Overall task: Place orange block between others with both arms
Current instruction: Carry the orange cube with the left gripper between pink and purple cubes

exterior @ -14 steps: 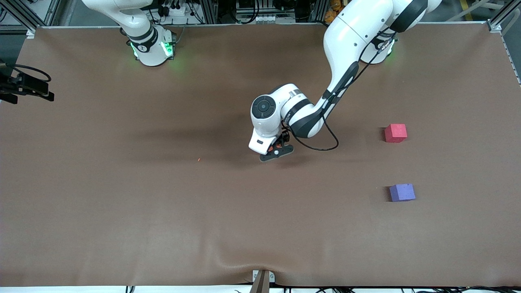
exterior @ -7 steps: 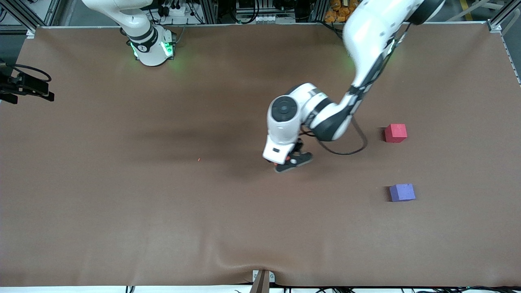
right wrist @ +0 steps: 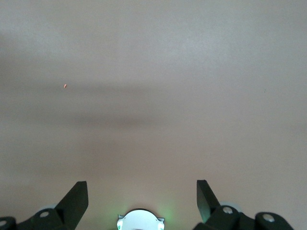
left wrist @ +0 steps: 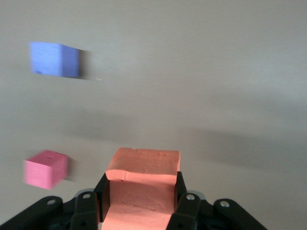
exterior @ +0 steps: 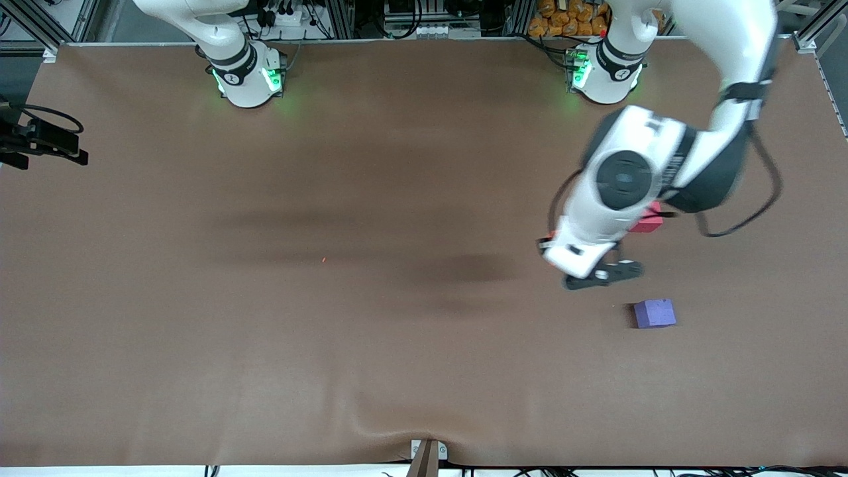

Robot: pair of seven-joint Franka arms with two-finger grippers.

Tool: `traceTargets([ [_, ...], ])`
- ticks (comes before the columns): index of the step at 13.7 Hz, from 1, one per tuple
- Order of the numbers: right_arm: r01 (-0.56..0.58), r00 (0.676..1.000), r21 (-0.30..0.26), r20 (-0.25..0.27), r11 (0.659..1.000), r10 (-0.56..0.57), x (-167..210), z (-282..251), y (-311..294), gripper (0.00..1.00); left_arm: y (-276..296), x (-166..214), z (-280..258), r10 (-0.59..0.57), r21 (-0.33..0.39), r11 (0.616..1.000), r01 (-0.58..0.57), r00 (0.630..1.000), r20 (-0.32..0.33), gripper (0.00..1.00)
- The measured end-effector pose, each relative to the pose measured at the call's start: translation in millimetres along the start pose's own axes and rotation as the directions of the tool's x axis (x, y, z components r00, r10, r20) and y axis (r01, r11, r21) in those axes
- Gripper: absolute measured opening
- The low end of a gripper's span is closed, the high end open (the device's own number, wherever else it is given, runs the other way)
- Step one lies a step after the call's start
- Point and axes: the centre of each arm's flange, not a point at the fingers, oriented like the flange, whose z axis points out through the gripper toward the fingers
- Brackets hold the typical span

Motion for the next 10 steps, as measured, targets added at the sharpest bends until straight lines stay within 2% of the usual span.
traceTargets([
  [3, 0.0, 1.0, 0.0, 0.0, 1.0, 0.0, 0.0, 0.0, 0.1, 1.0, -78.6, 12.0, 29.4, 0.08, 0.019, 0.997, -0.081, 0.996, 0.045, 0.53],
  [7, -0.003, 1.0, 0.012, -0.003, 1.0, 0.003, -0.1, -0.2, 1.6, 1.0, -176.1, 12.3, 93.6, 0.154, -0.01, 0.988, -0.154, 0.988, 0.019, 0.53],
  [10, -0.028, 1.0, 0.056, -0.01, 0.998, 0.028, -2.3, -0.5, 15.7, 1.0, -210.8, -2.1, 151.5, 0.165, -0.044, 0.985, -0.166, 0.986, -0.021, 0.53],
])
